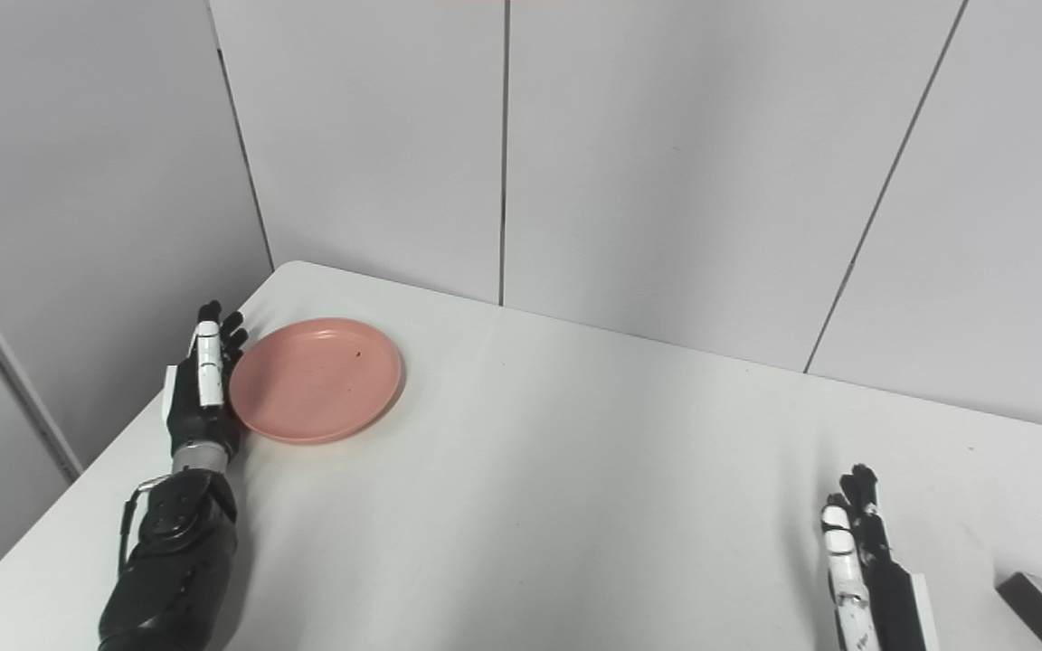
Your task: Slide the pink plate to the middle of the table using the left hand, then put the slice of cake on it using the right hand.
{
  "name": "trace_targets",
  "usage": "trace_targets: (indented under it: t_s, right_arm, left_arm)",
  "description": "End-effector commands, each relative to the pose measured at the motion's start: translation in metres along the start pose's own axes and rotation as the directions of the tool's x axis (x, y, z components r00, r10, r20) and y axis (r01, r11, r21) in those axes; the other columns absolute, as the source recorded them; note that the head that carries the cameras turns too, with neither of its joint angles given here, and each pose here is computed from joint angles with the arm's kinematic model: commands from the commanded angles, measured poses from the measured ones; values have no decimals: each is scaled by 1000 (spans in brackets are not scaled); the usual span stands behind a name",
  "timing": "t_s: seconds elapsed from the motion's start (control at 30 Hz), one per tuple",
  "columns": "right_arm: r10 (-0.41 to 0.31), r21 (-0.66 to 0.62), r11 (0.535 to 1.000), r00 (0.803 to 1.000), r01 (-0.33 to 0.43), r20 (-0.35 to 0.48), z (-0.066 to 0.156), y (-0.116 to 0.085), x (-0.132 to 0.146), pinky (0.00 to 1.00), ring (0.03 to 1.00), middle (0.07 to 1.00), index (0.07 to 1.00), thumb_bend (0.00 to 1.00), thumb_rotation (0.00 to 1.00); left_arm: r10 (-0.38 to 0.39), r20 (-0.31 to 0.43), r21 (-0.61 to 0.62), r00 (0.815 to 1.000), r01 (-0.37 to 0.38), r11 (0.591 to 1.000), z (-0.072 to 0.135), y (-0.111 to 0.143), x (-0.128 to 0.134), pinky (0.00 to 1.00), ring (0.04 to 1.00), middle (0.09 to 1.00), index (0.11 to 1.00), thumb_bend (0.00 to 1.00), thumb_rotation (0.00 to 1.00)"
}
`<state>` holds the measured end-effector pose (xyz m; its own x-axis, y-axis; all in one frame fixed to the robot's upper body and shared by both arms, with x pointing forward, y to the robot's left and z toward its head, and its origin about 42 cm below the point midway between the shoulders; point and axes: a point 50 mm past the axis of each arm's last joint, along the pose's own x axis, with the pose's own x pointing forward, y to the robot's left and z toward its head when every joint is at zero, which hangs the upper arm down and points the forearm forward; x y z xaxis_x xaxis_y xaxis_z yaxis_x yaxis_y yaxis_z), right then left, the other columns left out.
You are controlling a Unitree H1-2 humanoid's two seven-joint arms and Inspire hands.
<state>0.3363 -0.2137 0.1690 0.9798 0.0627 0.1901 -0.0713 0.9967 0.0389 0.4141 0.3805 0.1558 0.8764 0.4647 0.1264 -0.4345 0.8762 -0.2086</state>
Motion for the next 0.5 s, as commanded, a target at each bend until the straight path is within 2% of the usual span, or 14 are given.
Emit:
trace_targets:
  t_s: [0.0,0.23,0.47]
  right_arm:
    - [8,-4,1000,999,-8,48,14,0,3,1000,1000,1000,1000,362,810]
    - [6,-1,1000,999,-6,45,15,0,3,1000,1000,1000,1000,348,805]
    - [5,-4,1000,999,-4,46,17,2,3,1000,1000,1000,1000,329,781]
  left_arm:
    - [-67,-25,-63,997,66,996,-1,-21,1,938,928,912,929,776,1000]
    - [-93,-45,-202,995,82,976,-2,-26,1,901,892,871,882,810,972]
    - [-140,-64,-266,988,119,957,-4,-31,0,833,820,804,810,814,977]
